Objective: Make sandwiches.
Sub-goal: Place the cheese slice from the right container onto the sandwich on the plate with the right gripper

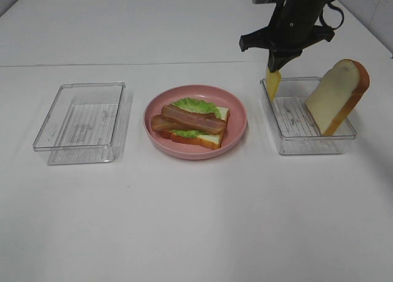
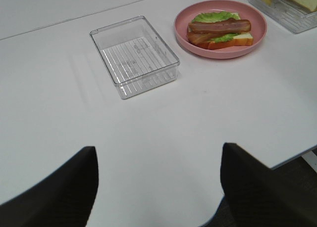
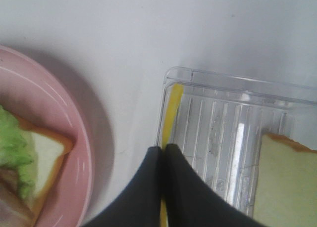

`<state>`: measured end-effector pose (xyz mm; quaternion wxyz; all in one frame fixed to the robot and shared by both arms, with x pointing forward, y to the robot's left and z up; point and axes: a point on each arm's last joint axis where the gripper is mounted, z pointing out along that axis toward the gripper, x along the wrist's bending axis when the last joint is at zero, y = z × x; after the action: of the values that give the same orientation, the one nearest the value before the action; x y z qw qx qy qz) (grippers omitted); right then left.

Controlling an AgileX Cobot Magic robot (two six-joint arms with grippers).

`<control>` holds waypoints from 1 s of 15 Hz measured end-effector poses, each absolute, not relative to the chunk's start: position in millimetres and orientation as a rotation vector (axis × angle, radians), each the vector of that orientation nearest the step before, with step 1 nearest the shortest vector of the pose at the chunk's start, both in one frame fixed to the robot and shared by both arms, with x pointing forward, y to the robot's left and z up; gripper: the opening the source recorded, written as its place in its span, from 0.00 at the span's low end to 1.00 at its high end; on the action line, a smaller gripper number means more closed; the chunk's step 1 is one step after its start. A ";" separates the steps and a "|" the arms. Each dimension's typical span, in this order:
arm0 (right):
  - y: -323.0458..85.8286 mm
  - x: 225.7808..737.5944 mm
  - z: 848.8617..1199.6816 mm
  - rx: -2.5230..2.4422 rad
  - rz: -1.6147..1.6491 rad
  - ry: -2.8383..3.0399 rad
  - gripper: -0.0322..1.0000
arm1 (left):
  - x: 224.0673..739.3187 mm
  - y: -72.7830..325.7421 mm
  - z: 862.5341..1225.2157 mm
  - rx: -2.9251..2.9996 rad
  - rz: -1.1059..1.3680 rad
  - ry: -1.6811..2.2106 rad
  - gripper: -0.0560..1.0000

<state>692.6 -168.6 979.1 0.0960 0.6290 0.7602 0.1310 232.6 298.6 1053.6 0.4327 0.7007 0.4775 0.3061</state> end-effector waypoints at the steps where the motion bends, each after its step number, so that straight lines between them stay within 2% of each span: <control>1: -168.9 691.4 985.2 1.859 0.401 2.246 0.03 | 232.6 298.6 1053.6 1.746 0.763 1.190 0.68; 2: -169.8 682.9 1012.9 1.859 0.457 2.229 0.03 | 232.6 298.6 1053.6 1.746 0.763 1.190 0.68; 3: -169.6 678.5 1025.5 1.864 0.494 2.222 0.03 | 232.6 298.6 1053.6 1.746 0.763 1.190 0.68; 6: -160.7 664.0 1059.6 1.888 0.704 2.257 0.03 | 232.6 298.6 1053.6 1.746 0.763 1.190 0.68; 8: -152.1 658.8 1069.9 1.905 0.847 2.301 0.03 | 232.6 298.6 1053.6 1.746 0.763 1.190 0.68; 12: -117.2 649.8 1065.5 1.871 1.146 2.551 0.03 | 232.6 298.6 1053.6 1.746 0.763 1.190 0.68; 15: -78.6 647.4 1033.7 1.920 1.200 2.674 0.03 | 232.6 298.6 1053.6 1.746 0.763 1.190 0.68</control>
<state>647.4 -78.6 1033.7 -0.1800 0.5389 0.7508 0.3369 232.6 298.6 1053.6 0.4327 0.7007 0.4775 0.3061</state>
